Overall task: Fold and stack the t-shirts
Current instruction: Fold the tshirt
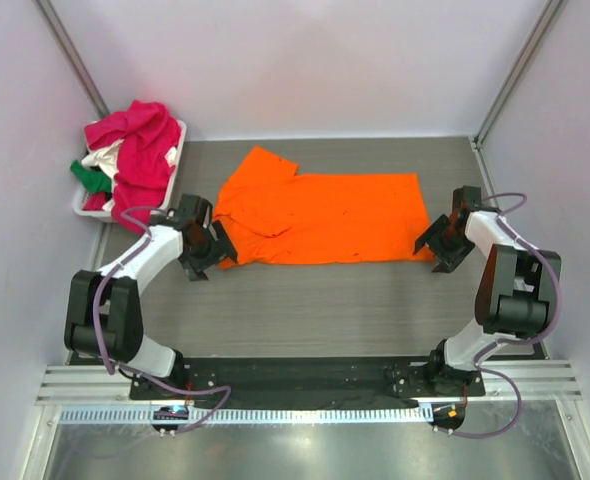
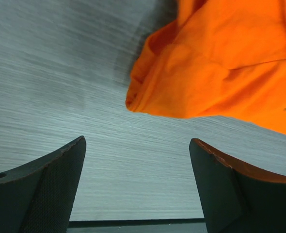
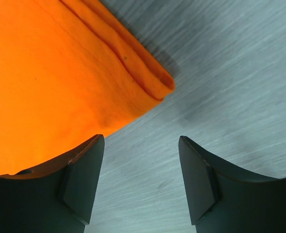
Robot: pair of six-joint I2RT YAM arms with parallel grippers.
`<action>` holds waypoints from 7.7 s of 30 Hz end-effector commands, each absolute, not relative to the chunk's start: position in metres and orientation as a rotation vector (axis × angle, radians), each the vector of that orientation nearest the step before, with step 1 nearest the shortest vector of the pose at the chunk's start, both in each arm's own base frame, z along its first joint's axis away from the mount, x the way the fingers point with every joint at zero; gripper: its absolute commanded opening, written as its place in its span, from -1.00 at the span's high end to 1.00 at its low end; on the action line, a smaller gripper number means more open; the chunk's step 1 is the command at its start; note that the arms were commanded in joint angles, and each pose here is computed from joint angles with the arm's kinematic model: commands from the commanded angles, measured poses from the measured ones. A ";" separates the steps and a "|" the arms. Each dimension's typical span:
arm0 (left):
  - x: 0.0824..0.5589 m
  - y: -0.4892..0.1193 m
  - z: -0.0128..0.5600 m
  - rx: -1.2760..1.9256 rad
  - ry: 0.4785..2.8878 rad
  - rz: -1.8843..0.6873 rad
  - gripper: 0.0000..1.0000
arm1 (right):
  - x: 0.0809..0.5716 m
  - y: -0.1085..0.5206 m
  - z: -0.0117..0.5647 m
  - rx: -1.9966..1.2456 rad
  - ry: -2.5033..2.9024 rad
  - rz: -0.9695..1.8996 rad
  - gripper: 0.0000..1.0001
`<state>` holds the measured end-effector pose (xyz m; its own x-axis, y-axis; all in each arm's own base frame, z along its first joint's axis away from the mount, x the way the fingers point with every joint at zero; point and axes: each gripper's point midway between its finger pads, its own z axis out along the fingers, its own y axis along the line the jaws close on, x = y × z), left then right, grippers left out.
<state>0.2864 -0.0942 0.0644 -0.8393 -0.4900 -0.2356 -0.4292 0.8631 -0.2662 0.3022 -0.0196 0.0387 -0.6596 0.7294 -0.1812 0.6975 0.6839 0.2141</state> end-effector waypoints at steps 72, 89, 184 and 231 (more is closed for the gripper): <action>0.607 -0.163 0.121 -0.222 2.305 -0.580 -0.71 | 0.343 0.021 0.132 0.698 2.476 0.379 -0.99; 0.678 -0.217 0.037 -0.447 2.151 -0.837 -0.36 | 0.334 0.048 0.156 0.590 2.408 0.453 -0.99; 0.443 -0.160 0.176 -0.354 2.211 -0.671 1.00 | 0.430 -0.050 0.120 0.794 2.354 0.051 0.98; 0.427 -0.163 0.202 -0.304 2.185 -0.671 0.99 | 0.537 -0.057 0.082 0.756 2.414 0.008 0.98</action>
